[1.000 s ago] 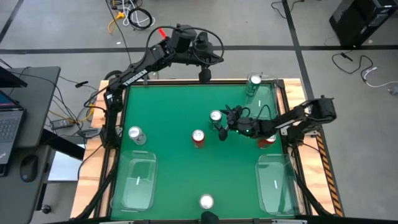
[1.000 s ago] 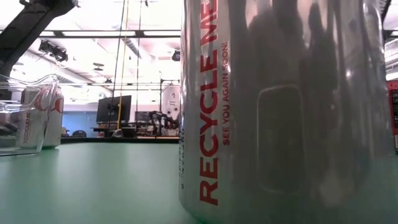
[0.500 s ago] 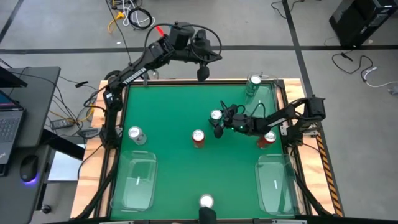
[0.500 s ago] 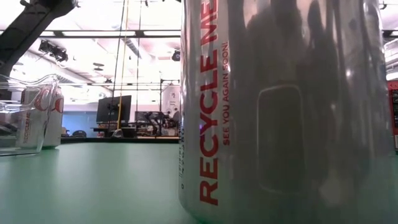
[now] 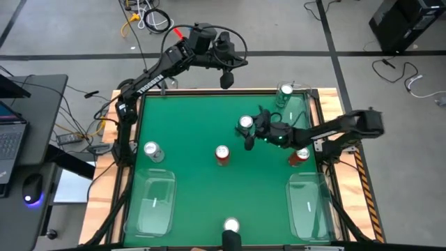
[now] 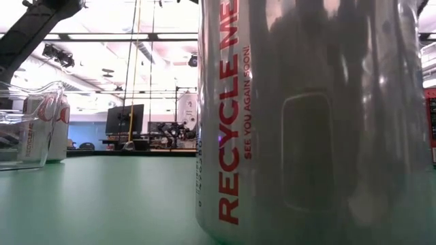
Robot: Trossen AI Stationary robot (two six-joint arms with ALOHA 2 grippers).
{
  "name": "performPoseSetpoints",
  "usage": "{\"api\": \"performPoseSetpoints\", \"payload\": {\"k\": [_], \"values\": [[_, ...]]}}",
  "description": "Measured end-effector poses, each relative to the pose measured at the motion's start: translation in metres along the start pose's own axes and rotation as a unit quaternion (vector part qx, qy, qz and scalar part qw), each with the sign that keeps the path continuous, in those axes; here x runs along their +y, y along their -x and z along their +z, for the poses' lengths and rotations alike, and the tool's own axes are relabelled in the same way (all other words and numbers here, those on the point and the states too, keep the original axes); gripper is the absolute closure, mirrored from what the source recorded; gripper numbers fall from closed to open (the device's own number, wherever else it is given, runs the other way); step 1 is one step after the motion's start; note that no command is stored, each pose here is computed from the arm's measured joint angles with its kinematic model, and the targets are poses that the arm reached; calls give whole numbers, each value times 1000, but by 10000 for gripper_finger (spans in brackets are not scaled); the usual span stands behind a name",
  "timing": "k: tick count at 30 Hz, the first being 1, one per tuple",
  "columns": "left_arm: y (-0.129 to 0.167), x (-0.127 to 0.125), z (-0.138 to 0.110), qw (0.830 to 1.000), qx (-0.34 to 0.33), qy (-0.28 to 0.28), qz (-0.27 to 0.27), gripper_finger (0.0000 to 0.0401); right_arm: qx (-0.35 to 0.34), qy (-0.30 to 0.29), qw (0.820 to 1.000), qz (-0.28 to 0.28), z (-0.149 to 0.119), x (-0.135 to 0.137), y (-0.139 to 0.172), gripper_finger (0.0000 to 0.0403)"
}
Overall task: Sort soda cans
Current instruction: Put the left green soda can into the top transparent bin
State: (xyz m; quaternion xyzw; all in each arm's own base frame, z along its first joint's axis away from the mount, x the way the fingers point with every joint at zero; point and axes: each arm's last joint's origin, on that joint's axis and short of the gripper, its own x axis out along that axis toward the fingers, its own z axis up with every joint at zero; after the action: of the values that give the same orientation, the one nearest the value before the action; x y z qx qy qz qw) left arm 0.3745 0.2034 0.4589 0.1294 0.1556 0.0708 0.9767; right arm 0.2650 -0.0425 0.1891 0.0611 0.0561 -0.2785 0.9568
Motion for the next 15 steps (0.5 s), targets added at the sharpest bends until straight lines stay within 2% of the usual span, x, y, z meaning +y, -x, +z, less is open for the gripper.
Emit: {"api": "performPoseSetpoints", "payload": {"k": [8,12,15], "values": [[1,2,0,1000,-2,0,2,401,22,32,994,-103,42,-26,57,110],[1,3,-1,1000,-2,0,3,401,26,24,986,-165,48,-41,84,110],[1,3,0,1000,-5,-1,4,401,6,8,979,-206,42,-51,93,110]]}}
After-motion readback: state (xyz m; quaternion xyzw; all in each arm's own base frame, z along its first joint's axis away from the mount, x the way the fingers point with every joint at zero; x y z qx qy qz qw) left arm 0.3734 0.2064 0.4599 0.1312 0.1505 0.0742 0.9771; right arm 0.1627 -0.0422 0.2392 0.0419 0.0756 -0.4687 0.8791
